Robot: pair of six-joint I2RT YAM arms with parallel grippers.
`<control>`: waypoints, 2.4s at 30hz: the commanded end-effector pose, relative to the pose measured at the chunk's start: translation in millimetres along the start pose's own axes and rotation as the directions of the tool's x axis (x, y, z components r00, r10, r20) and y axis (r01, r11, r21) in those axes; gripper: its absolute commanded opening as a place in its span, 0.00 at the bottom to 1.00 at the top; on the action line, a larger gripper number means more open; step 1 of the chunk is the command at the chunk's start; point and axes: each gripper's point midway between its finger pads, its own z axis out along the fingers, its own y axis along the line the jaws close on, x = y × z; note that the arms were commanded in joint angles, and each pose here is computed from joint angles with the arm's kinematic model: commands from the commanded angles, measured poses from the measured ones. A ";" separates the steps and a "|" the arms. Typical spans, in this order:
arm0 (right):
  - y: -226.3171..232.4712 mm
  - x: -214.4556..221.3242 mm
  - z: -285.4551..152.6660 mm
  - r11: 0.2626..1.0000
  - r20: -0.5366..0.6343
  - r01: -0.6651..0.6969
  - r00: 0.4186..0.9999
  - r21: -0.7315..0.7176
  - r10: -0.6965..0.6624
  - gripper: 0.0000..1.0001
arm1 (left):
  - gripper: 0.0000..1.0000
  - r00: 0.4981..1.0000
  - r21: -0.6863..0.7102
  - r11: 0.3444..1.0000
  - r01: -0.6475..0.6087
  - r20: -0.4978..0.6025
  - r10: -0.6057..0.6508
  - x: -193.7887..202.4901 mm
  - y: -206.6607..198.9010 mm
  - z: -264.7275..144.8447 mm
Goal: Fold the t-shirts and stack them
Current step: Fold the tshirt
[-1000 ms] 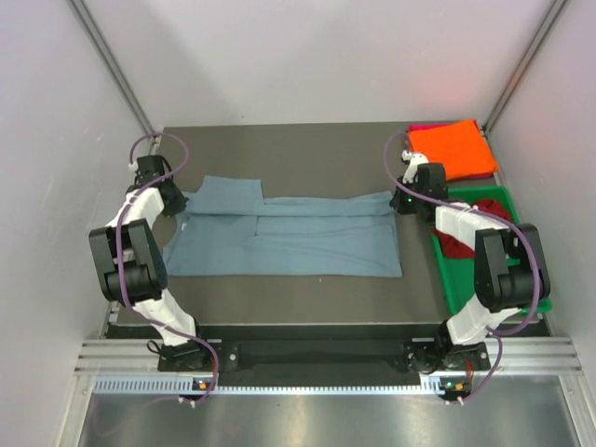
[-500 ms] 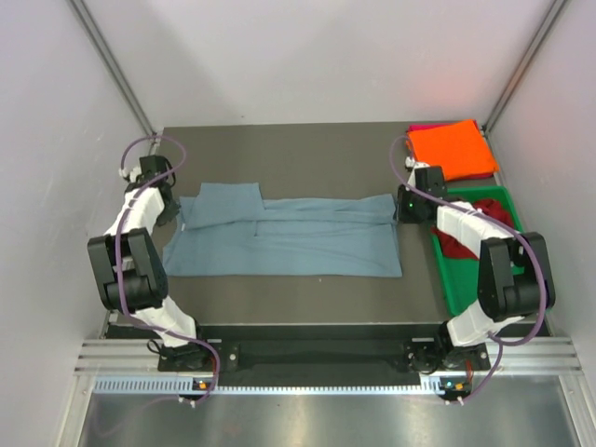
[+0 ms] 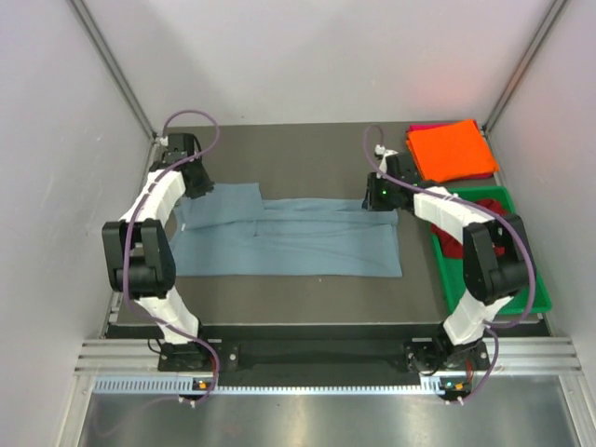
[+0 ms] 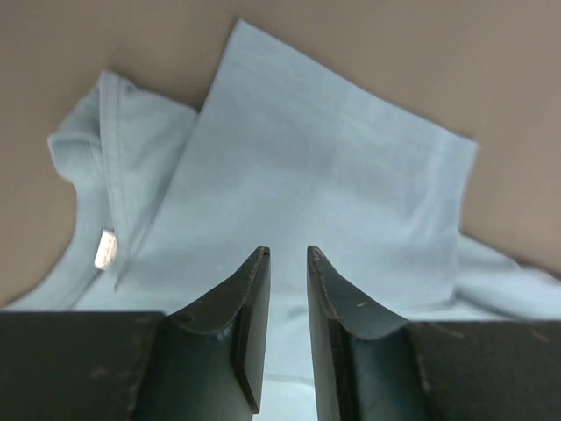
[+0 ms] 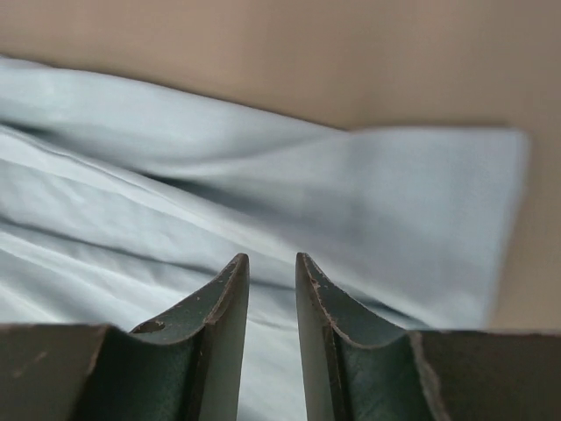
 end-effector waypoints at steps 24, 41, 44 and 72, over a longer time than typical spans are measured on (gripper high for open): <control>122.8 -47.9 36.1 0.948 0.070 0.163 0.986 -0.273 -0.149 0.34 | 0.42 0.995 0.032 0.998 -0.047 -0.091 0.050 -42.2 26.2 141.3; 120.6 -57.7 29.2 0.959 0.076 0.160 0.986 -0.234 -0.146 0.34 | 0.00 0.992 0.088 0.993 -0.081 -0.089 0.089 -36.7 14.1 144.4; 115.8 -55.6 27.1 0.964 0.075 0.159 0.986 -0.212 -0.146 0.34 | 0.00 0.994 0.104 0.992 -0.068 -0.072 0.076 -45.1 8.3 136.0; 107.7 -36.2 -3.8 0.964 0.077 0.164 0.986 -0.208 -0.151 0.35 | 0.00 0.996 0.044 0.996 0.082 -0.045 -0.080 3.1 26.8 -37.3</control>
